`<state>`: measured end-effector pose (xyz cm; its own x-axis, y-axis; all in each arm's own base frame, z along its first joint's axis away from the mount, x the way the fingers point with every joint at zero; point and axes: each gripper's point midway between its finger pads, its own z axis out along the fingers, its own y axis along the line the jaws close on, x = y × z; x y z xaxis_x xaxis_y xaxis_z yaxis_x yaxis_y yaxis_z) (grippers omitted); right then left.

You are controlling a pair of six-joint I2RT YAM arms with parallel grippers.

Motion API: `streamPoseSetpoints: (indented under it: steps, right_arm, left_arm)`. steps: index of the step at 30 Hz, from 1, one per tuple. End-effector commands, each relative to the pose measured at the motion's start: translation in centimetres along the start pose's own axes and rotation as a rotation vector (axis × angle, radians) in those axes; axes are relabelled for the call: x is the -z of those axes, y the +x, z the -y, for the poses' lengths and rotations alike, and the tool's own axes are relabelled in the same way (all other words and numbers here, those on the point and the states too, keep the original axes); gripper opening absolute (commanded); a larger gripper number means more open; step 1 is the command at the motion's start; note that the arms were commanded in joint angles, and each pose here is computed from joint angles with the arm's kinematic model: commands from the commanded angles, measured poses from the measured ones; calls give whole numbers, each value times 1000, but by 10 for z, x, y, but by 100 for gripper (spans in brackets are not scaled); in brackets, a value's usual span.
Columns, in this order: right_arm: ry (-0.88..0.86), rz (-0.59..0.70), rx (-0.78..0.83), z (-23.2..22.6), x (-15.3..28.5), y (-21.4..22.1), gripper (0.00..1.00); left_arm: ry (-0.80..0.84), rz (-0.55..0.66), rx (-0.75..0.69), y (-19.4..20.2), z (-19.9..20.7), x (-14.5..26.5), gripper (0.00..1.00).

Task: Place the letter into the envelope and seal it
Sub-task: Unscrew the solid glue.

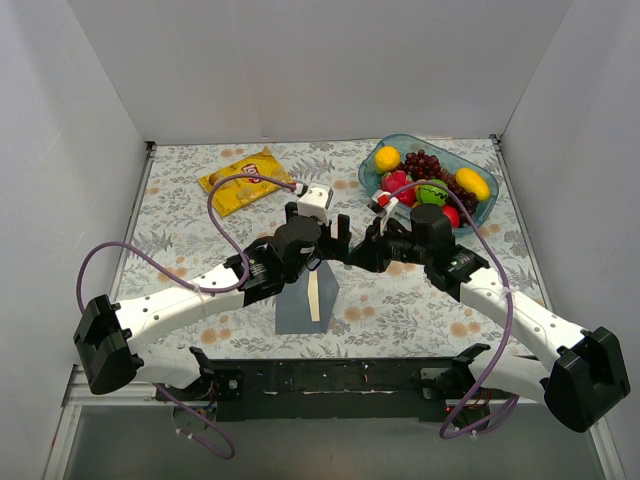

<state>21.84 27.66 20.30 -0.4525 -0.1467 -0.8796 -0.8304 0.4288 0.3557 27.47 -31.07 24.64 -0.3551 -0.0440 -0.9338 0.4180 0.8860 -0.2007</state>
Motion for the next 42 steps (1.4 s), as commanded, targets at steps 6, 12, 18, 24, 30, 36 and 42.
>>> streamPoseSetpoints:
  steps: [6, 12, 18, 24, 30, 36, 42]
  right_arm:
    - [-4, 59, 25, -5, 1, -26, 1]
    - [-9, 64, 23, -6, 1, -28, 1]
    - [-4, 73, 30, -7, 3, -30, 1]
    - [-1, 74, 32, -6, 3, -29, 1]
    - [6, 79, 33, -6, 4, -30, 1]
    - [14, 95, 43, -6, 7, -33, 1]
    - [18, 108, 45, -7, 9, -34, 1]
  left_arm:
    - [105, 31, 47, -19, 20, 12, 78]
    - [174, 18, 55, -15, 33, 11, 75]
    - [194, -19, 60, -1, 38, 6, 61]
    - [207, -34, 57, 4, 41, 4, 43]
    - [242, -61, 55, 13, 47, 3, 43]
    - [243, -76, 55, 19, 46, 3, 29]
    - [233, -71, 58, 20, 44, 3, 0]
